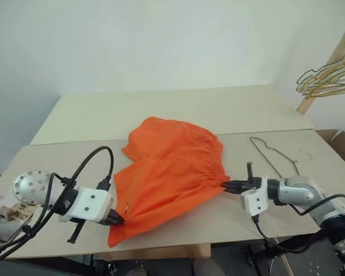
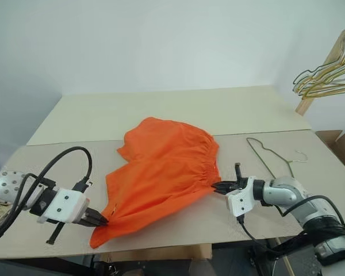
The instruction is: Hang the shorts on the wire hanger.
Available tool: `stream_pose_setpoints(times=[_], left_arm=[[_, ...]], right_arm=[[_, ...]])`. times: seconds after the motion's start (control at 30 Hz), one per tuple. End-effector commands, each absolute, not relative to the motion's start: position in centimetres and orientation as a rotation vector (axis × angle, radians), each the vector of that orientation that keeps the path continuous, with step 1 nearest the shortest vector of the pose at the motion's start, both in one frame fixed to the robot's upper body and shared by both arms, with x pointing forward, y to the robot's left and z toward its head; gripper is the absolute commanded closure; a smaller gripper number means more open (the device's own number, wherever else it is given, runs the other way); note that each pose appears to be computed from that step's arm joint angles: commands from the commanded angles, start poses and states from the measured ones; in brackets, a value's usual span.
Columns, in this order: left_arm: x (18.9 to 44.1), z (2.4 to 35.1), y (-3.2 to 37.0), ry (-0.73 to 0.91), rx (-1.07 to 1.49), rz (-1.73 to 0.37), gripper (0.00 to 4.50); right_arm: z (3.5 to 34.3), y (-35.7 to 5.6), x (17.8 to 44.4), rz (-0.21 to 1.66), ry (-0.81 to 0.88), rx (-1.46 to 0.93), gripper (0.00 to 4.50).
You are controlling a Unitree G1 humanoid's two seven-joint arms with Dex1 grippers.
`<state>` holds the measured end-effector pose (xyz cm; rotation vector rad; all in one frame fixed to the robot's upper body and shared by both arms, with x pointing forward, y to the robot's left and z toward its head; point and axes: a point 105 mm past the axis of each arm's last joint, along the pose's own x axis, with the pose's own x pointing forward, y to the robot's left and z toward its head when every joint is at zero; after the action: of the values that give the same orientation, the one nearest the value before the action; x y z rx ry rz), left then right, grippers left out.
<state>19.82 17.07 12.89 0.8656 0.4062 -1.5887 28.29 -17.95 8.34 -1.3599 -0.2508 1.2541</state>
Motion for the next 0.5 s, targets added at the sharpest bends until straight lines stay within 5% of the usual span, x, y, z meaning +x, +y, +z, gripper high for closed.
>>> stream_pose_setpoints(times=[0.03,0.4,0.5], left_arm=[[19.9,12.8,16.1,0.401,0.865,-1.577,4.48],[18.5,11.5,14.1,0.459,0.792,-1.630,4.48],[17.3,10.0,14.4,0.476,0.780,-1.650,3.81]], right_arm=[[9.4,-19.1,28.2,1.227,-0.261,-1.435,4.50],[9.0,-21.5,27.2,1.126,-0.187,-1.516,4.50],[9.0,-21.7,26.8,1.124,-0.180,-1.508,4.26]])
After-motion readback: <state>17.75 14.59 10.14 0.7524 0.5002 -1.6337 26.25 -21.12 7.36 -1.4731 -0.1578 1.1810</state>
